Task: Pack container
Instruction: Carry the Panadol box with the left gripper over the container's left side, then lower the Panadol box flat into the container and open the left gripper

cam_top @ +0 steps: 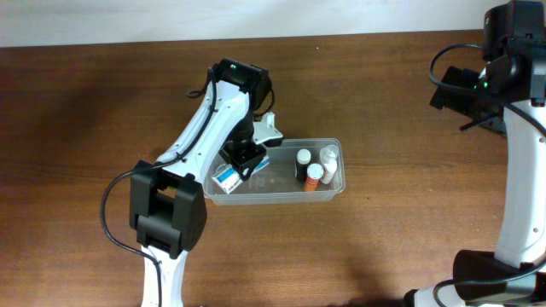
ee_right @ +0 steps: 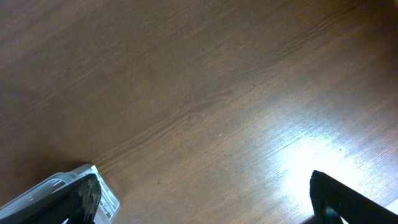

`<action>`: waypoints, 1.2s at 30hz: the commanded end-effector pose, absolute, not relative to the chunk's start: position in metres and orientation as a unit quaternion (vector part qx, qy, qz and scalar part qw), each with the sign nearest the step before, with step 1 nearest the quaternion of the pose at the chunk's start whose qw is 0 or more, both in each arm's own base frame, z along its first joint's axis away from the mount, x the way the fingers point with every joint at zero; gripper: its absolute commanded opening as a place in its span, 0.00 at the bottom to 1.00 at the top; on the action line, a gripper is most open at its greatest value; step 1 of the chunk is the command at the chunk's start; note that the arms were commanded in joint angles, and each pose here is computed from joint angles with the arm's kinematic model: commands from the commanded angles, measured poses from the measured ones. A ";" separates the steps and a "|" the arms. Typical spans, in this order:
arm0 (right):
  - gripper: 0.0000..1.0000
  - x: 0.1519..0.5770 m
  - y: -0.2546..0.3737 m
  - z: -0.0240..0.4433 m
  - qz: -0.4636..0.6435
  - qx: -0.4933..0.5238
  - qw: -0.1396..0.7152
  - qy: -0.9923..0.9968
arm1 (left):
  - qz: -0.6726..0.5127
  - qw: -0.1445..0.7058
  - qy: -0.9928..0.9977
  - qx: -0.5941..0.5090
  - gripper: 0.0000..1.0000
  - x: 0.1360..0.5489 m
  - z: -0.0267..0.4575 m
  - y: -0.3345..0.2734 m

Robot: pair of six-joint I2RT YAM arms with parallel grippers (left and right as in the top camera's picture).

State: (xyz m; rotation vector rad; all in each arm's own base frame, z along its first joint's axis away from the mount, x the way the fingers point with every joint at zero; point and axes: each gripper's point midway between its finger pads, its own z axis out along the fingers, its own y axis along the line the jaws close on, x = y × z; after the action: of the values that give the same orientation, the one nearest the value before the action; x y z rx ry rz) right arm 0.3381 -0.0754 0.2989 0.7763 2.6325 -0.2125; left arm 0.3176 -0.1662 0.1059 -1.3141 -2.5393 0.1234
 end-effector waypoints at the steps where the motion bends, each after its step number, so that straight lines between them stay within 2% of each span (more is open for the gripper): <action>1: 0.98 0.338 -0.077 0.303 -0.075 0.282 0.200 0.935 | 0.086 0.136 -0.850 -0.501 0.40 0.312 0.103 -0.176; 17: 0.98 0.338 -0.077 0.303 -0.075 0.282 0.200 0.935 | 0.109 0.117 -0.763 -0.626 0.40 0.313 0.088 -0.178; 26: 0.98 0.338 -0.077 0.303 -0.075 0.282 0.200 0.935 | 0.100 0.109 -0.749 -0.646 0.39 0.316 0.060 -0.176; 36: 0.98 0.338 -0.077 0.303 -0.075 0.282 0.200 0.935 | 0.099 0.104 -0.739 -0.658 0.40 0.318 0.056 -0.176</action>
State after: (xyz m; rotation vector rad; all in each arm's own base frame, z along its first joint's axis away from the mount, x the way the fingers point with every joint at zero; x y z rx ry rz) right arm 0.3382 -0.0754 0.2990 0.7763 2.6321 -0.2123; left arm 0.3191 -0.1765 0.0569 -1.9059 -2.2126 0.2779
